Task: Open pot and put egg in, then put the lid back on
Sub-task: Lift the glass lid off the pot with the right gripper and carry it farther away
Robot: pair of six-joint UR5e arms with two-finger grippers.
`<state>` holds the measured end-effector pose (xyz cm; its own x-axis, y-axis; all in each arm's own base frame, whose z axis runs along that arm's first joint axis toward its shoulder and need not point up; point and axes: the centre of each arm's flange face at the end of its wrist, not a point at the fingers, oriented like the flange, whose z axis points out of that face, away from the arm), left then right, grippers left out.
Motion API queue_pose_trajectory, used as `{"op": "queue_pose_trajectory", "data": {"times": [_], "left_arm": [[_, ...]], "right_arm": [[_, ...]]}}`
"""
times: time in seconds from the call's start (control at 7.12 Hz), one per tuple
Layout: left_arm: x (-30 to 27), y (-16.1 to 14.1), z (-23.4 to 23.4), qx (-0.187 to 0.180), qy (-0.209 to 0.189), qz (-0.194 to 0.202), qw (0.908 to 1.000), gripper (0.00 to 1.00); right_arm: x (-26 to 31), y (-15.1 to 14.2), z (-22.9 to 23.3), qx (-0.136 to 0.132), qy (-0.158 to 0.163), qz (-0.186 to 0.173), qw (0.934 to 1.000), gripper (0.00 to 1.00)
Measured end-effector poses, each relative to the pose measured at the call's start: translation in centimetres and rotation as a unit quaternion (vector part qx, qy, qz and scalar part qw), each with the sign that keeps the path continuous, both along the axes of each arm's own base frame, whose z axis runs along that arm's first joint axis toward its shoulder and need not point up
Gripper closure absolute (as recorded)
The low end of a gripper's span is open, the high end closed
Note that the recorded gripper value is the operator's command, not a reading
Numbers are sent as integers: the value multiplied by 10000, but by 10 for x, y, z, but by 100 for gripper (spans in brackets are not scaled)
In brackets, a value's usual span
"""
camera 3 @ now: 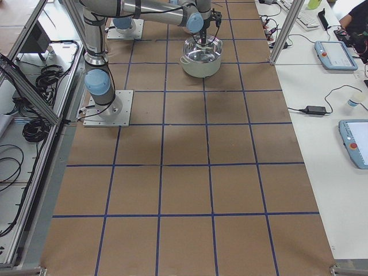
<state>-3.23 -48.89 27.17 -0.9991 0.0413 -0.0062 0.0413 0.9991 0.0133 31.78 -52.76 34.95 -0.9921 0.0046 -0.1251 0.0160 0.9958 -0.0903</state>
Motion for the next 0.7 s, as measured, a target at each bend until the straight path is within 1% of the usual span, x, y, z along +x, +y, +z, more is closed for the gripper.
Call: {"op": "queue_pose_trajectory", "data": {"times": [0.28,0.56,0.7], "left_arm": [[3,4,-14,18,4,-315,9995,0],[2,7,-21,48,23,-829,9965,2],[0,8,-23,63,33,-1068,9943,1]], "right_arm": [[-4,-2,14,-116,32,-12,9999,60],[-17,-4,50,-399,137,-67,9991,61],[-35,-3,72,-512,195,-83,9985,61]]}}
